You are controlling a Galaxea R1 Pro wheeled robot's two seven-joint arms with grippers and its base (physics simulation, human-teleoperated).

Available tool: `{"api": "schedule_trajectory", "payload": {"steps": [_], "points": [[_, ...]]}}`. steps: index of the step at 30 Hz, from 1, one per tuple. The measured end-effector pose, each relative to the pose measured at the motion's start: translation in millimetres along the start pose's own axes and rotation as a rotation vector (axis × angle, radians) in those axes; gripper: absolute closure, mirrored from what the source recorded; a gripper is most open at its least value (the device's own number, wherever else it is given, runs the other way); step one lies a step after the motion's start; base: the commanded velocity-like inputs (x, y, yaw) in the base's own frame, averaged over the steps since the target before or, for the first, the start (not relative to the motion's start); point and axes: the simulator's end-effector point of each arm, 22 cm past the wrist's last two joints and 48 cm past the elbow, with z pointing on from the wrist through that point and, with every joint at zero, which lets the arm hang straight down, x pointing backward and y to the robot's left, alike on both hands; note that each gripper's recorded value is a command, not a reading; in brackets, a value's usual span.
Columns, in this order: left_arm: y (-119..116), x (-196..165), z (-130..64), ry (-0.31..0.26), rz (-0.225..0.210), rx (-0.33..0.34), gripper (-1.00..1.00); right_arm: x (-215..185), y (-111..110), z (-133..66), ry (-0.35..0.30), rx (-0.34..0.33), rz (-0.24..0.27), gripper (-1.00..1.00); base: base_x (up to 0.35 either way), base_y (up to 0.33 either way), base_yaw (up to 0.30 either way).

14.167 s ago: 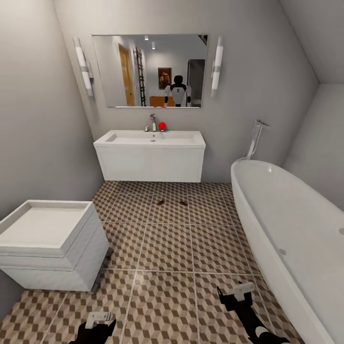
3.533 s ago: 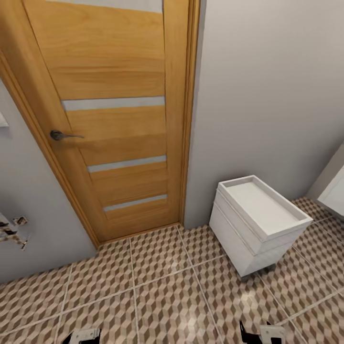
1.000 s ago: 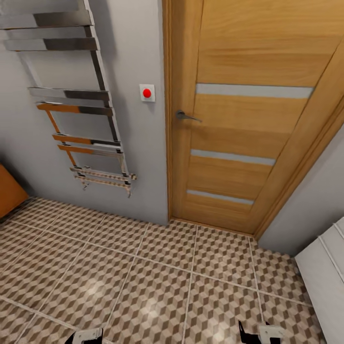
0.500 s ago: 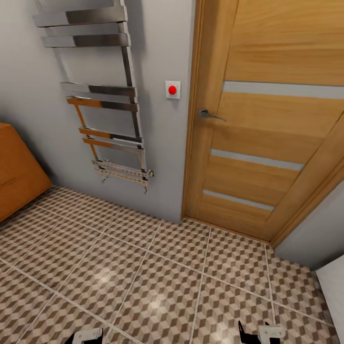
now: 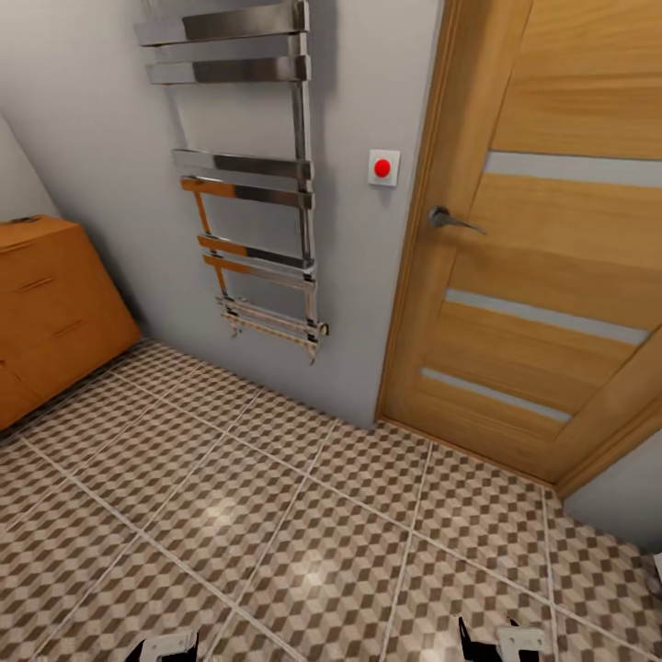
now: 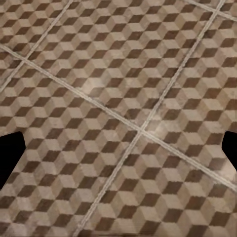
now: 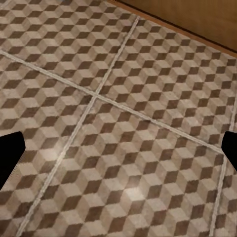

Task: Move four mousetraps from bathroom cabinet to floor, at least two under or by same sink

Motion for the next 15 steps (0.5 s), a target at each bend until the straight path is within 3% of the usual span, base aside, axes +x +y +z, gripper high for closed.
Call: {"api": "schedule_trajectory", "payload": {"steps": [15], "points": [[0.1,5.9,0.1,0.013,0.002,0.0,-1.0,5.8,2.4,-0.4,0.012,-0.003,0.0,-1.0,0.0,0.0,0.24]]}}
